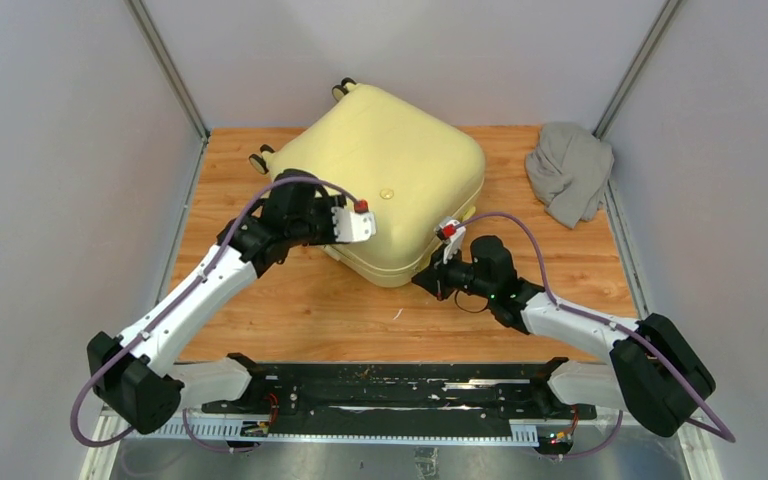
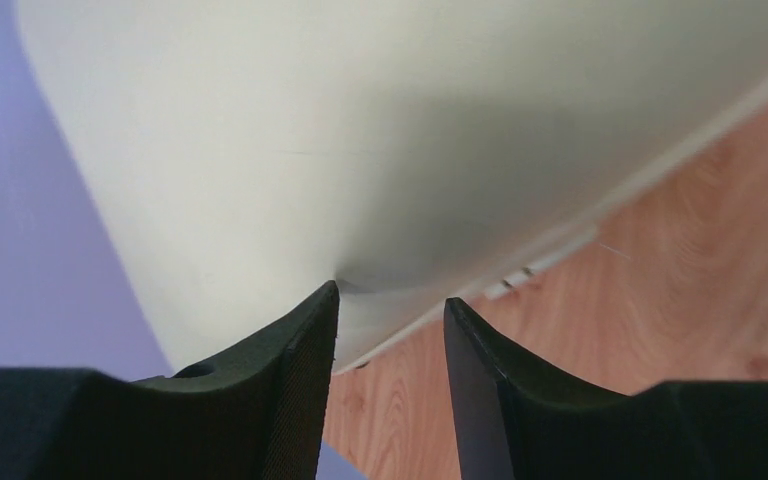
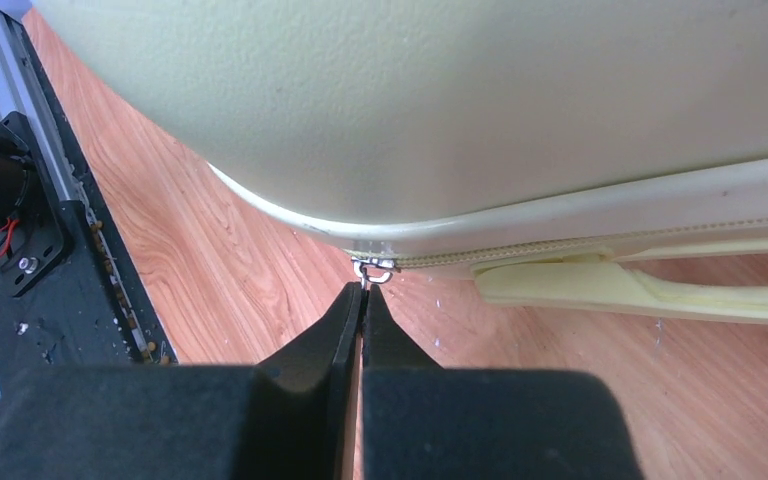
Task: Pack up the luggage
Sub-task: Zip the luggage at the center of the board.
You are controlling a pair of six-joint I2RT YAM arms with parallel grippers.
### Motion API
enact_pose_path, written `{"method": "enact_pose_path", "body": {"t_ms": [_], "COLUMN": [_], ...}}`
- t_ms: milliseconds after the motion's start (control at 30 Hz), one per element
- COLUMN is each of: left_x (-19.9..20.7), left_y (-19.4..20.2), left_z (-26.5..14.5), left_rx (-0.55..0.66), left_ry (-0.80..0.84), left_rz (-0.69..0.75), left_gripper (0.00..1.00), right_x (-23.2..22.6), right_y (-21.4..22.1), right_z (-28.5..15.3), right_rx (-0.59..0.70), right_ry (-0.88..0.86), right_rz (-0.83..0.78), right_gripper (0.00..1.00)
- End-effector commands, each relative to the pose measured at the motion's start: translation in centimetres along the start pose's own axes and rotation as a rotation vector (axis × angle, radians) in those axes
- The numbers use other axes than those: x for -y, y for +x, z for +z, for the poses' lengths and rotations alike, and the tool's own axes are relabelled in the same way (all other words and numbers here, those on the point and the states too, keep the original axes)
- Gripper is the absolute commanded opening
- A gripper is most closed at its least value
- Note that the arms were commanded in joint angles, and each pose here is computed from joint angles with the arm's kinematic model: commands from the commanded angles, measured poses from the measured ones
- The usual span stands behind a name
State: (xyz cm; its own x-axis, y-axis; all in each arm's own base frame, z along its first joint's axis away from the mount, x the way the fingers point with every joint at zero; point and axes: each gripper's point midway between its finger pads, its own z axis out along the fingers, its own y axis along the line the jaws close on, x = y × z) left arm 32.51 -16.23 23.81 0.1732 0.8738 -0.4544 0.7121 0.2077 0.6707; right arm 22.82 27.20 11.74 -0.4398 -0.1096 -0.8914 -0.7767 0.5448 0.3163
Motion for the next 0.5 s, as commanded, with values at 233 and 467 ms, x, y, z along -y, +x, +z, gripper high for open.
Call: {"method": "enact_pose_path", "body": {"t_ms": [233,467], "left_x": [15.3,16.8], "left_y": [-0.4,-2.7], "left_z": [-4.7,-1.8], "left_rx": [0.346,0.373], "left_ry": [0.385,0.463], "left_rz": [0.897,1.015], "left_gripper": [0.52,0.45], "right_x": [-0.3,-0.2], "right_y": [0.3,-0.2], "right_z": [0.5,-0.2], "right_rx": [-0.063,-0.052], "right_ry": [0.025,0.044], "right_rz": [0.08,0.067], "right_gripper": [0.0,0.0]}}
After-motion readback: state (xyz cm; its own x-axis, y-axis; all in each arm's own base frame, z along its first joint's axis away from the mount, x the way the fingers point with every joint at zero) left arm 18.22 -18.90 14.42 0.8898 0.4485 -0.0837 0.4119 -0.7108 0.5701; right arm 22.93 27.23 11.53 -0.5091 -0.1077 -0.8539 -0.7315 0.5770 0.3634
